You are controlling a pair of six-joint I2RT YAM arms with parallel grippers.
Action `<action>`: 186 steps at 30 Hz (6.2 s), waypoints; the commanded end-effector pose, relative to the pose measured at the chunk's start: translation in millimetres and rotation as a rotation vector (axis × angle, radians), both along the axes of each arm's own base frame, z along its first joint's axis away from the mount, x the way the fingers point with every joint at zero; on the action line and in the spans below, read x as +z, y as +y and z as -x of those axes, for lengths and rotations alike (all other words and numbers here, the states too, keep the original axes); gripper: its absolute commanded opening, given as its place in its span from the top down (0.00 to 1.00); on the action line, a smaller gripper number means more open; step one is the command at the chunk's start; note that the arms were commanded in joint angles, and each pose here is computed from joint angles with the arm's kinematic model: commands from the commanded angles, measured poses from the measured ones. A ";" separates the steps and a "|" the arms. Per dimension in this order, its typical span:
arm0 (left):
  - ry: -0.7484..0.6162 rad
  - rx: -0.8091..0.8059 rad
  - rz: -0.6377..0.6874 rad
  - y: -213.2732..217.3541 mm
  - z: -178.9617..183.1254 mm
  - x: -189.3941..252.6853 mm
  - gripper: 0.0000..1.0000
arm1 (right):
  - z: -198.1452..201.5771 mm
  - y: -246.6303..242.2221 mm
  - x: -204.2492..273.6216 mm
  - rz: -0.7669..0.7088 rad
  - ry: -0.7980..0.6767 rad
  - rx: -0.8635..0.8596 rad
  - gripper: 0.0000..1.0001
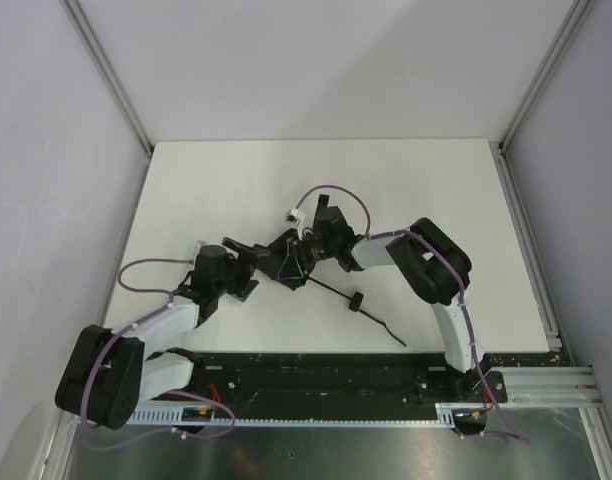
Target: Put away the umbrella
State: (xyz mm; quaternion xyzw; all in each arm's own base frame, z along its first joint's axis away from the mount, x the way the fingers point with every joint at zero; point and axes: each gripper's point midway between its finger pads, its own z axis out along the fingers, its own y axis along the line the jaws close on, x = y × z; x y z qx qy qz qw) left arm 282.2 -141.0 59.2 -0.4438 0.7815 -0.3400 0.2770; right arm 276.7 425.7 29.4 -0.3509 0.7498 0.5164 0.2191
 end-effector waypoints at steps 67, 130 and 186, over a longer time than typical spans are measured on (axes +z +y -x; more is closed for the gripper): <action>0.477 -0.043 -0.232 -10.8 50.7 -94.1 1.00 | 6.8 -12.5 63.0 0.430 -0.980 -0.210 0.29; 0.503 -0.099 -0.179 -19.8 49.6 -91.4 1.00 | -1.0 -40.7 -49.5 0.691 -0.527 -0.150 0.71; 0.317 -0.057 -0.286 -14.8 43.0 -98.1 0.42 | 70.5 -42.6 -55.6 0.085 0.767 -0.009 1.00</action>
